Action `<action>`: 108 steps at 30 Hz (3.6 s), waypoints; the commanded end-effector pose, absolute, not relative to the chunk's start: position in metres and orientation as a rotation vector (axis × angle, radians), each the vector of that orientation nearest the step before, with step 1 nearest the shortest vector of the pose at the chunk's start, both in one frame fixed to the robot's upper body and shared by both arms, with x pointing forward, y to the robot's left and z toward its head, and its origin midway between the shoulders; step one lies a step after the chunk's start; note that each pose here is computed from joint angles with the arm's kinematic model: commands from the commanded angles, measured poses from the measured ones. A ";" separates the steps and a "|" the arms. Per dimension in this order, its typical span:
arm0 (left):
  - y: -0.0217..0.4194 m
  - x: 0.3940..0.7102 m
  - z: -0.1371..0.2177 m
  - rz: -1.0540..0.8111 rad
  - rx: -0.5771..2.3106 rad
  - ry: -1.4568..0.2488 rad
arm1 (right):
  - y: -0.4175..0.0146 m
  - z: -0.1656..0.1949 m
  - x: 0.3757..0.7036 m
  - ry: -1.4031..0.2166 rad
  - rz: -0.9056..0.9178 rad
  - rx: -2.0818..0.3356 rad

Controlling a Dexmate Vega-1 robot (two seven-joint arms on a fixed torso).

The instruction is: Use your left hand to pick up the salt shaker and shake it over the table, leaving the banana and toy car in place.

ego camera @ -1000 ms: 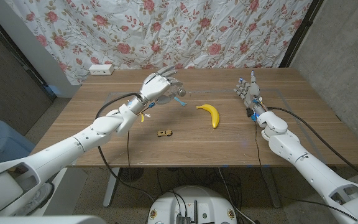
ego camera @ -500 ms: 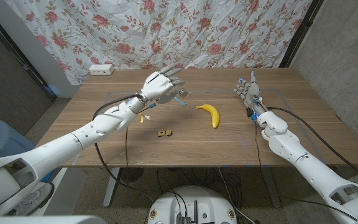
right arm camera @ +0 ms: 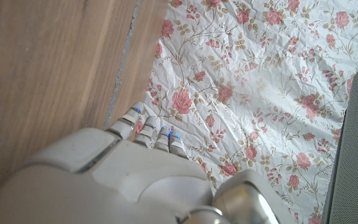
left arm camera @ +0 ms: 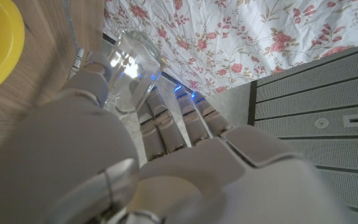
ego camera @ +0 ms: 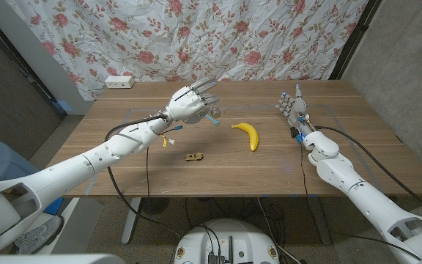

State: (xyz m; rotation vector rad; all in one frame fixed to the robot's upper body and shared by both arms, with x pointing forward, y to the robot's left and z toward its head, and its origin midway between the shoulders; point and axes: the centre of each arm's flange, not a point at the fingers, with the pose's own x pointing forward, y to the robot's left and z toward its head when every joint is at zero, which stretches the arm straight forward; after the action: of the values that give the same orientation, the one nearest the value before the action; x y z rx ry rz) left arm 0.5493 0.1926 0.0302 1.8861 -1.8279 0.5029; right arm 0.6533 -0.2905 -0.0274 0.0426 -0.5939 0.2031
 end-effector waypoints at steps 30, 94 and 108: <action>0.197 0.574 0.040 0.520 2.064 -2.034 | -0.291 -0.027 0.653 -0.594 0.203 0.043; 0.183 0.569 0.002 0.333 2.103 -2.125 | -0.291 -0.027 0.653 -0.594 0.203 0.043; 0.176 0.560 -0.019 0.281 2.076 -2.144 | -0.291 -0.027 0.654 -0.594 0.203 0.043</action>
State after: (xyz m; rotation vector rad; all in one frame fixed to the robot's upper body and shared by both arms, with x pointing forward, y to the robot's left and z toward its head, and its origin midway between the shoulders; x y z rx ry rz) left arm 0.5668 0.1812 -0.0029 2.0995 -2.1350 0.3158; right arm 0.6533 -0.2906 -0.0273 0.0425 -0.5944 0.2029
